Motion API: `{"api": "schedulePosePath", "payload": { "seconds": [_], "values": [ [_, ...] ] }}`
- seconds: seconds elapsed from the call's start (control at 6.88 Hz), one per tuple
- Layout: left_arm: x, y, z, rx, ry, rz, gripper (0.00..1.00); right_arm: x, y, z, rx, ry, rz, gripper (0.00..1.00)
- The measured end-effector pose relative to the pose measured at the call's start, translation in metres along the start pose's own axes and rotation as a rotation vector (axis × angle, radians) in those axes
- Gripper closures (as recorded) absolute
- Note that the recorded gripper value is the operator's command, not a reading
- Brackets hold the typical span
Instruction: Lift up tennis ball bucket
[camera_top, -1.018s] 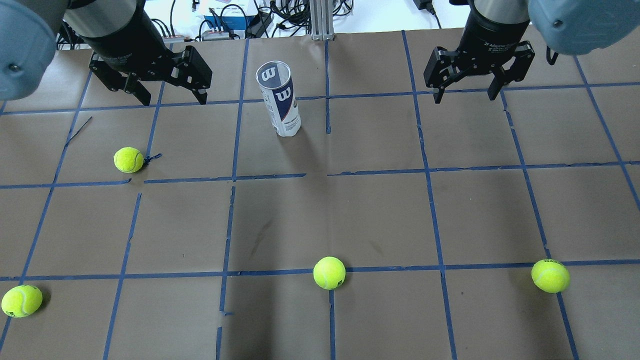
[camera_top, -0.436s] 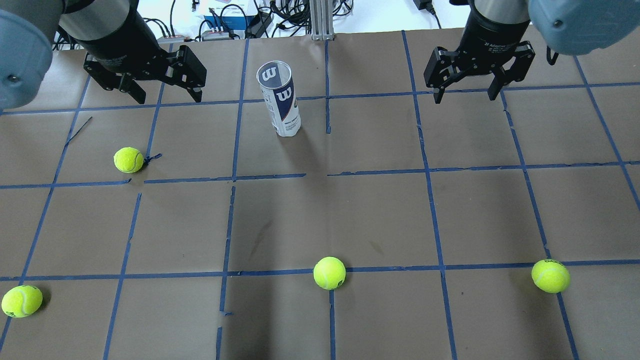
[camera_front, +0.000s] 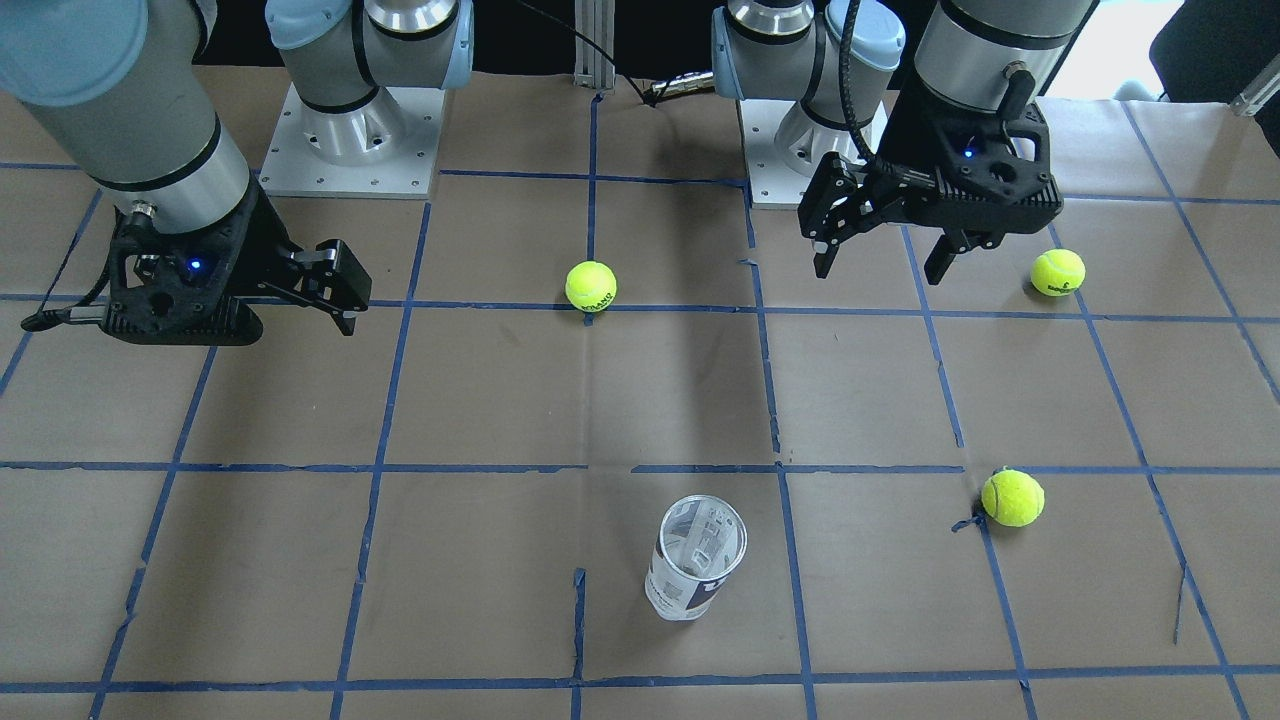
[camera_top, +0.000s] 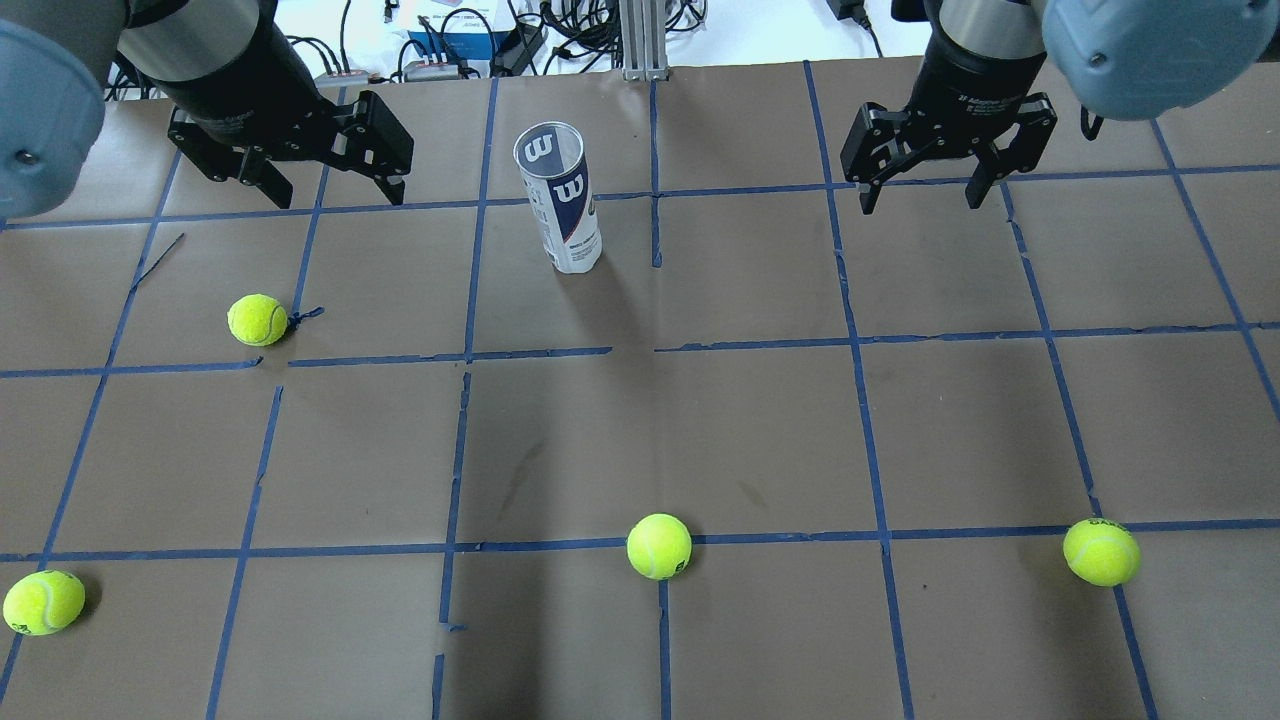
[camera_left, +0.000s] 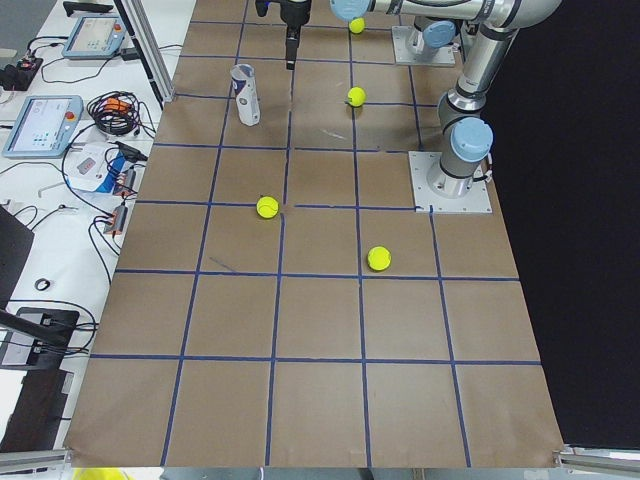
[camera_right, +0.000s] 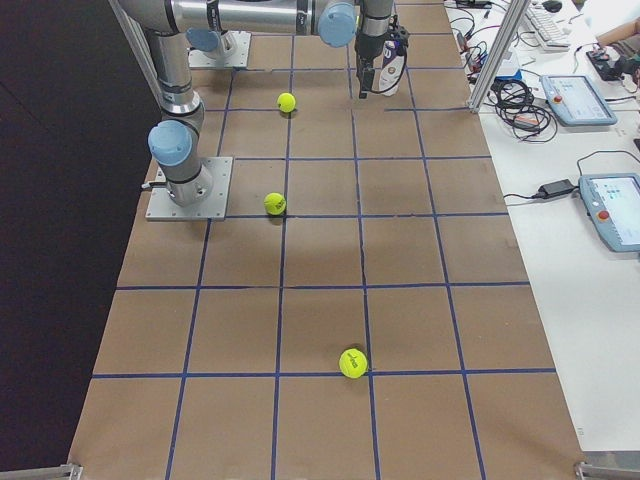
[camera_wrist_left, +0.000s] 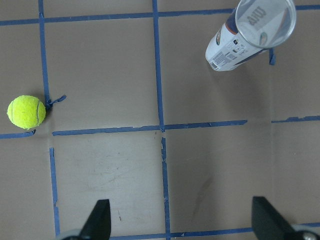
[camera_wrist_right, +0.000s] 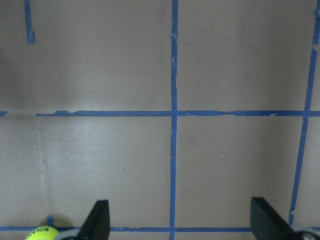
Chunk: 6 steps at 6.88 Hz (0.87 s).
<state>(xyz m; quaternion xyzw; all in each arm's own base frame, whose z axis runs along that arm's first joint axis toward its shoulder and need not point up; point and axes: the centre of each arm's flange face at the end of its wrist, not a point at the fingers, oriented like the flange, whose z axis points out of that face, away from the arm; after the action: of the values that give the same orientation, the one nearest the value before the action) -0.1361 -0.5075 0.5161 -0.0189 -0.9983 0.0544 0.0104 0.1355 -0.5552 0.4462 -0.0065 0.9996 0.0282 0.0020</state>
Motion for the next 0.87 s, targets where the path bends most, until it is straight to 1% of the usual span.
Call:
{"api": "schedulePosePath", "payload": {
  "seconds": [0.58, 0.87],
  "values": [
    [-0.0008, -0.0002, -0.0023, -0.001, 0.003, -0.003, 0.0, -0.0006, 0.0003, 0.0008, 0.008, -0.004, -0.001, 0.0],
    [-0.0021, 0.0019, -0.0033, -0.027, 0.004, -0.007, 0.0, -0.0016, 0.001, -0.0044, 0.019, 0.0, -0.001, 0.0]
  ]
}}
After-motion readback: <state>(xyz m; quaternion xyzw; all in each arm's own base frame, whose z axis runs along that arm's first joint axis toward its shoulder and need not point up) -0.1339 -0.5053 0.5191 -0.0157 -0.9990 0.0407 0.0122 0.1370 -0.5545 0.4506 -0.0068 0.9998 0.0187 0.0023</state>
